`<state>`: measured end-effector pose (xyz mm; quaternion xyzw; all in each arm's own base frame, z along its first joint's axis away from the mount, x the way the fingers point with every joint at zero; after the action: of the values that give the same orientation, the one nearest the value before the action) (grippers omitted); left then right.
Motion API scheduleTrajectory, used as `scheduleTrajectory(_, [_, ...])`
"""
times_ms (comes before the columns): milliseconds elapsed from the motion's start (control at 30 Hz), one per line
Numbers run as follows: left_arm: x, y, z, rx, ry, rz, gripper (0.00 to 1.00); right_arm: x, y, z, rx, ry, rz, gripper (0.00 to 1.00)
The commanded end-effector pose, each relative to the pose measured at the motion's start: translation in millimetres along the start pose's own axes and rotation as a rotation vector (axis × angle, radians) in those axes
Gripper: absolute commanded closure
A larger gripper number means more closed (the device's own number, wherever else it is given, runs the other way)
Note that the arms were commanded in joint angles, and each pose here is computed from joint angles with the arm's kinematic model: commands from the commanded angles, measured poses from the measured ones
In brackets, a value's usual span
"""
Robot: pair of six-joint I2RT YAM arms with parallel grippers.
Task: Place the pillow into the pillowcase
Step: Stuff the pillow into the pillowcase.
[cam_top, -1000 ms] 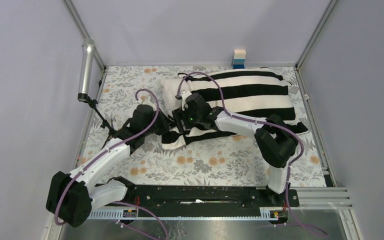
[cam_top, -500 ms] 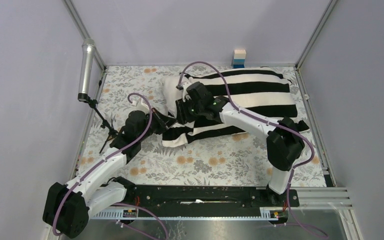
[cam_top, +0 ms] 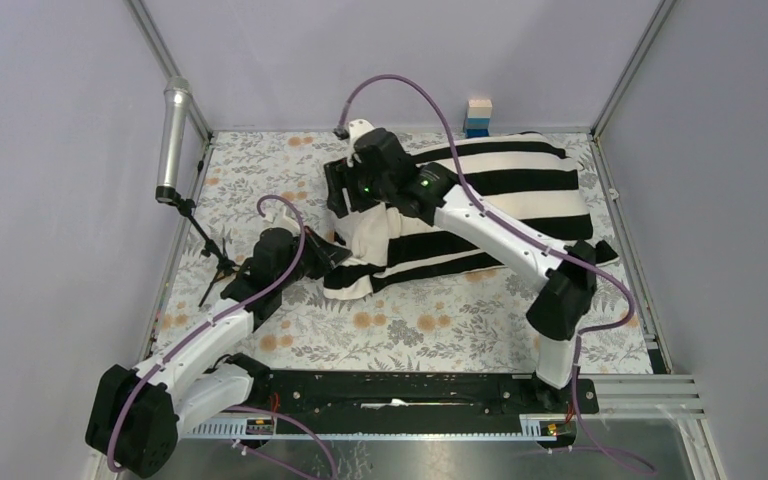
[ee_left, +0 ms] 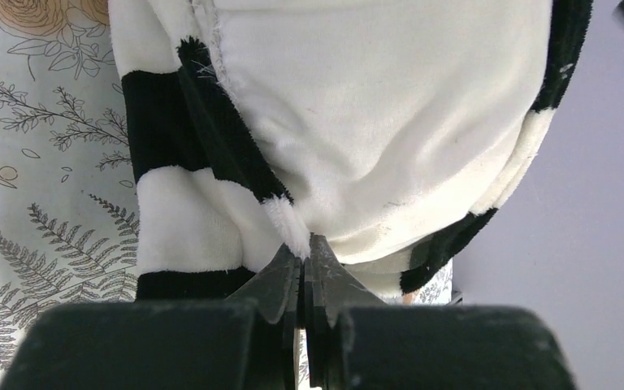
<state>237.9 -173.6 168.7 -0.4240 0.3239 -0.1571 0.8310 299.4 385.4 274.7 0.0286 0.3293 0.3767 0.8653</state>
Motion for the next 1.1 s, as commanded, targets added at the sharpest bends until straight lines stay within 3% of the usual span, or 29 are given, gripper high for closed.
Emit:
scheduleTrajectory(0, [-8.1,-25.0,14.9,0.011,-0.064,-0.102,1.00,10.0,-22.5,-2.1,-0.231,0.053,-0.294,0.25])
scheduleTrajectory(167, [-12.1,-16.1,23.4,-0.015,-0.106,-0.020,1.00,41.2,-67.1,-75.3,-0.325,0.228,-0.466,0.19])
scheduleTrajectory(333, [-18.5,-8.4,33.7,-0.027,-0.145,0.076,1.00,42.6,-85.0,-169.8,-0.392,0.406,-0.530,0.24])
scheduleTrajectory(400, [-19.7,-10.7,38.0,-0.020,-0.159,0.085,1.00,42.7,-90.9,-207.1,-0.394,0.470,-0.553,0.35])
scheduleTrajectory(467, [-21.5,-14.0,42.6,-0.009,-0.171,0.095,1.00,42.7,-96.1,-244.0,-0.370,0.556,-0.545,0.59])
scheduleTrajectory(567, [-24.8,-24.7,48.4,0.017,-0.184,0.064,1.00,43.3,-91.1,-280.1,-0.311,0.615,-0.459,0.84])
scheduleTrajectory(667, [-28.2,-45.6,54.3,0.046,-0.192,-0.031,1.00,51.6,-62.2,-289.9,-0.204,0.617,-0.255,0.91])
scheduleTrajectory(767, [-34.0,-94.4,64.1,0.080,-0.168,-0.215,1.00,75.5,-34.2,-279.1,-0.112,0.588,-0.115,0.95])
scheduleTrajectory(933, [-64.2,-179.0,47.3,0.177,-0.095,-0.481,1.00,132.4,-53.1,-256.5,0.156,0.575,-0.105,1.00])
scheduleTrajectory(1000, [-71.1,-187.9,31.6,0.180,-0.057,-0.532,1.00,147.4,-66.2,-242.5,0.224,0.528,-0.141,1.00])
scheduleTrajectory(1067, [-63.2,-169.7,17.4,0.152,-0.020,-0.494,1.00,153.6,-67.7,-230.5,0.260,0.478,-0.141,1.00])
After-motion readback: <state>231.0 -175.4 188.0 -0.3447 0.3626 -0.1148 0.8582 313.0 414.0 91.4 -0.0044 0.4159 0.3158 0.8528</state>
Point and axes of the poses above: each gripper's point midway between its finger pads, its own x axis out along the fingers, its own y axis along the line the jaws close on, z = x × y, the point moved 4 cm from there along -x, back along the fingers, and after that the axes turned 2 degrees about -x, right-handed, at the moved point
